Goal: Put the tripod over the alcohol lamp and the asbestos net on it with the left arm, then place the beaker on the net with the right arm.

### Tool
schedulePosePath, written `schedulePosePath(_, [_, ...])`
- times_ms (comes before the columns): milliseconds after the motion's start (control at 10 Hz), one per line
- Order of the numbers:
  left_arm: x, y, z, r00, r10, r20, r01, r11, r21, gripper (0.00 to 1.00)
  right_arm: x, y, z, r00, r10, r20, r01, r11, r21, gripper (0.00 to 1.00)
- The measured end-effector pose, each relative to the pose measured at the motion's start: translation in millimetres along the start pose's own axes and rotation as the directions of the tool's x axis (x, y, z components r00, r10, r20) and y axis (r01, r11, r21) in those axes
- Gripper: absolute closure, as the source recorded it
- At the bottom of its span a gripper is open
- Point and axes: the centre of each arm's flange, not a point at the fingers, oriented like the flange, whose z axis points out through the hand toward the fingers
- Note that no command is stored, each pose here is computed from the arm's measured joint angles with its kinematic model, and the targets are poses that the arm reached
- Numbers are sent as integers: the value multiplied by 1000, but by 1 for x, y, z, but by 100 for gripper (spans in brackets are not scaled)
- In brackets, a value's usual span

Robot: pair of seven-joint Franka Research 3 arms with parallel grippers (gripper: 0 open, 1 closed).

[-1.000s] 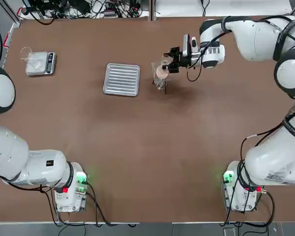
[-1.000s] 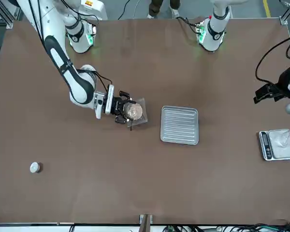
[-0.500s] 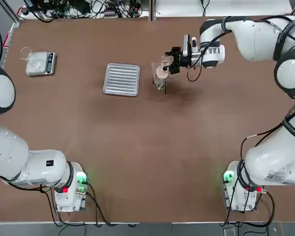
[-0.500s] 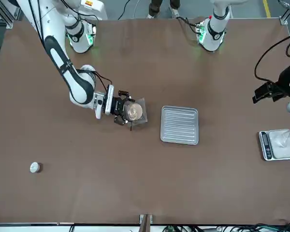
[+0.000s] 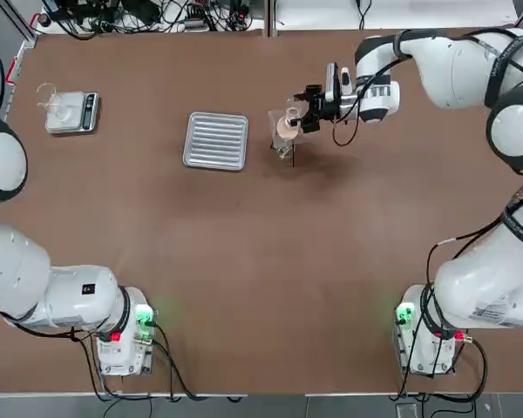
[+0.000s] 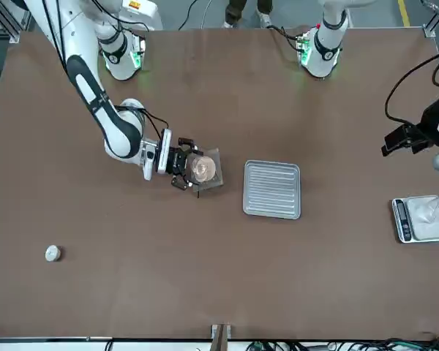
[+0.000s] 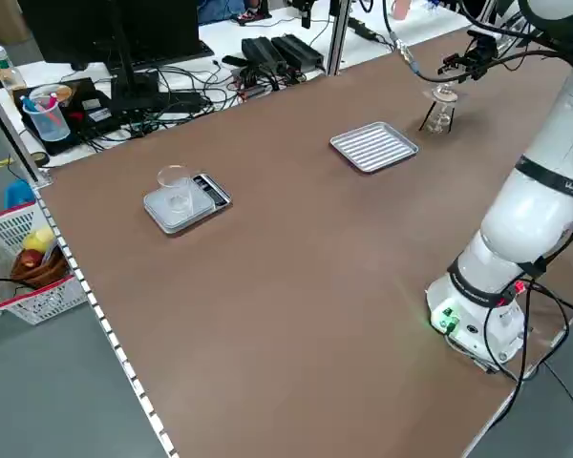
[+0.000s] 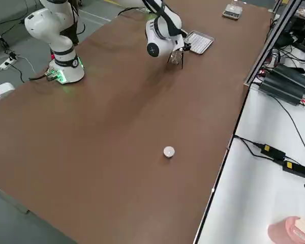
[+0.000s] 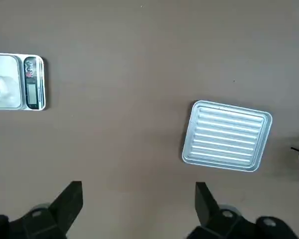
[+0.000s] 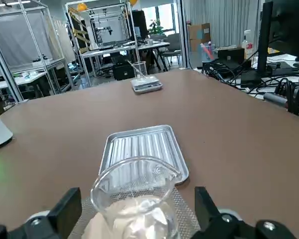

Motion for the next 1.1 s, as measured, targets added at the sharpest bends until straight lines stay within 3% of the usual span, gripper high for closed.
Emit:
schedulePosePath(600, [0,0,0,1000,0,1,0,1000,0,0,-1,-3,-25,998,48,-45,-49,999,-15,0])
schedulePosePath(1100, [0,-2,0,1000,-4,1,4,1000,0,0,1,8,-96,997,13,-74,-17,999,-52,0])
